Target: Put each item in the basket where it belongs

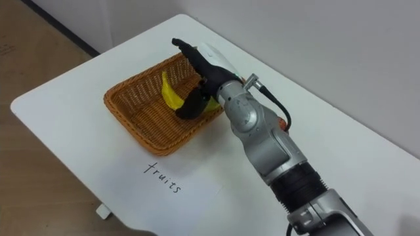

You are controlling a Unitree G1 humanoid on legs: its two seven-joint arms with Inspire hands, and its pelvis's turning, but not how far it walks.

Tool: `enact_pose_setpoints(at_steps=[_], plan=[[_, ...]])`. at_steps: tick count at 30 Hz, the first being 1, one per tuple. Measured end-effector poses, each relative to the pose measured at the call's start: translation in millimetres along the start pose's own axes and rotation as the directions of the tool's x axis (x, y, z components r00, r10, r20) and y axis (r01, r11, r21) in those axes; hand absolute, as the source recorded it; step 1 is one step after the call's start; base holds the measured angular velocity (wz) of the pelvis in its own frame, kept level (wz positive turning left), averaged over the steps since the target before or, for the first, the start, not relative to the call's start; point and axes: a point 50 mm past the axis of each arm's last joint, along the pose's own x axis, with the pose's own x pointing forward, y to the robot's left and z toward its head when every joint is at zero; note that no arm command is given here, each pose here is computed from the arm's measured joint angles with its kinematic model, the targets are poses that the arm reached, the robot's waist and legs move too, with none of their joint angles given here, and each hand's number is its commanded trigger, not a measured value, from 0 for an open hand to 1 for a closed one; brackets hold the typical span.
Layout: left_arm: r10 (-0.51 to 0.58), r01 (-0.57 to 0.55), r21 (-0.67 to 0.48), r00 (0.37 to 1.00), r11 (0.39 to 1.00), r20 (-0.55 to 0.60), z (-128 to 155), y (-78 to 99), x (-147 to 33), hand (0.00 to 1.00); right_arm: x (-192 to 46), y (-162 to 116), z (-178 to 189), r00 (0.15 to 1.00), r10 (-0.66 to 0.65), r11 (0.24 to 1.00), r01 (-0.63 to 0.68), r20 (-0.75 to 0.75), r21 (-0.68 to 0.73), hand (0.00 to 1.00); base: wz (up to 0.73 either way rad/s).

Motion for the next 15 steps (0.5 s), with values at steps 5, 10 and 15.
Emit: enact_pose_setpoints(at_steps=[5, 10, 15], plan=[[-0.002, 0.002, 0.0, 1.0, 1.0, -0.001, -0.4, -0.1, 0.0, 0.0, 0.0, 0.2, 0.0, 1.0, 0.003, 1.0, -0.003, 0.0, 0.0, 0.0, 0.0], [-0.004, 0.004, 0.001, 1.0, 1.0, -0.003, -0.9, -0.3, -0.1, 0.0, 0.0, 0.6, -0.3, 1.0, 0.01, 1.0, -0.01, -0.003, 0.001, 0.0, 0.0], [0.001, -0.001, -0.006, 1.0, 1.0, -0.002, 0.1, 1.0, 0.4, 0.0, -0.3, -1.0, -4.5, 1.0, 0.003, 1.0, -0.002, -0.023, 0.014, 0.0, -0.02]])
